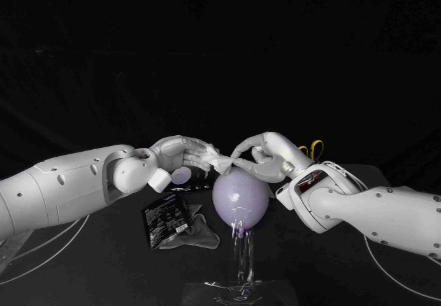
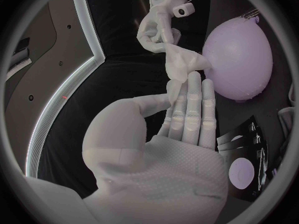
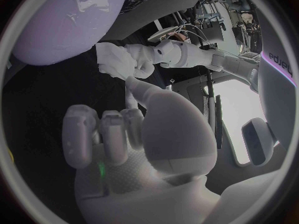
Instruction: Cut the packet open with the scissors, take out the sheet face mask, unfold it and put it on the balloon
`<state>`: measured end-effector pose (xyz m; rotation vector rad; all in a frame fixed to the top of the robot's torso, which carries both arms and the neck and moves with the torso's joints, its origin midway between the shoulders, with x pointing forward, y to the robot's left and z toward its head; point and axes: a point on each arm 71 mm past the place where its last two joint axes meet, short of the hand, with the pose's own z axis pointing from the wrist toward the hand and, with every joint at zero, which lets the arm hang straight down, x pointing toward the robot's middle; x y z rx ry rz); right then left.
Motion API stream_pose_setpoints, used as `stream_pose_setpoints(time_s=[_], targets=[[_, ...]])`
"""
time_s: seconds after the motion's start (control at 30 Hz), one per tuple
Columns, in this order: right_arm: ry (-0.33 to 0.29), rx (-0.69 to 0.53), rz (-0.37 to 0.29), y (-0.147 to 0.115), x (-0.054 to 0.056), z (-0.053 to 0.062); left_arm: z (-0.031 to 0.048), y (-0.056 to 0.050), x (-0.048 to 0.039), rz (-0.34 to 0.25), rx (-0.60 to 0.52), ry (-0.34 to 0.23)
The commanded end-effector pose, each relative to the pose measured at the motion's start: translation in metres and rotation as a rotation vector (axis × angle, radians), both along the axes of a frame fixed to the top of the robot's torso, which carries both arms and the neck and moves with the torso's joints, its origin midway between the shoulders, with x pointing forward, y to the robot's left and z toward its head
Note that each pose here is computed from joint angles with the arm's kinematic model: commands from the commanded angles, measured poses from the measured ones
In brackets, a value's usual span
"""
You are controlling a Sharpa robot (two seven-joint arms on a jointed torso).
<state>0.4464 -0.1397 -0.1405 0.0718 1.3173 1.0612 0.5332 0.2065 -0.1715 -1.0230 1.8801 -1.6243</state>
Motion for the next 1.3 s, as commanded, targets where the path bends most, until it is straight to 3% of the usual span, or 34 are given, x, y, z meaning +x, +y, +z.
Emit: stream_pose_setpoints(time_s=[0.03,0.53,1.3], targets=[[-0.017,-0.014,0.012,0.001,-0.002,0.001,0.0018,0.001,0.002,0.031,-0.001,-0.009],[-0.048,-0.004,-0.006,-0.007,-0.002,0.008,0.0034,0.01,0.0095,0.114,0.009,-0.025],[-0.052,-0.002,-0.018,-0.007,0.004,0.012,0.0117,0.005,0.0105,0.078,0.023,-0.054]])
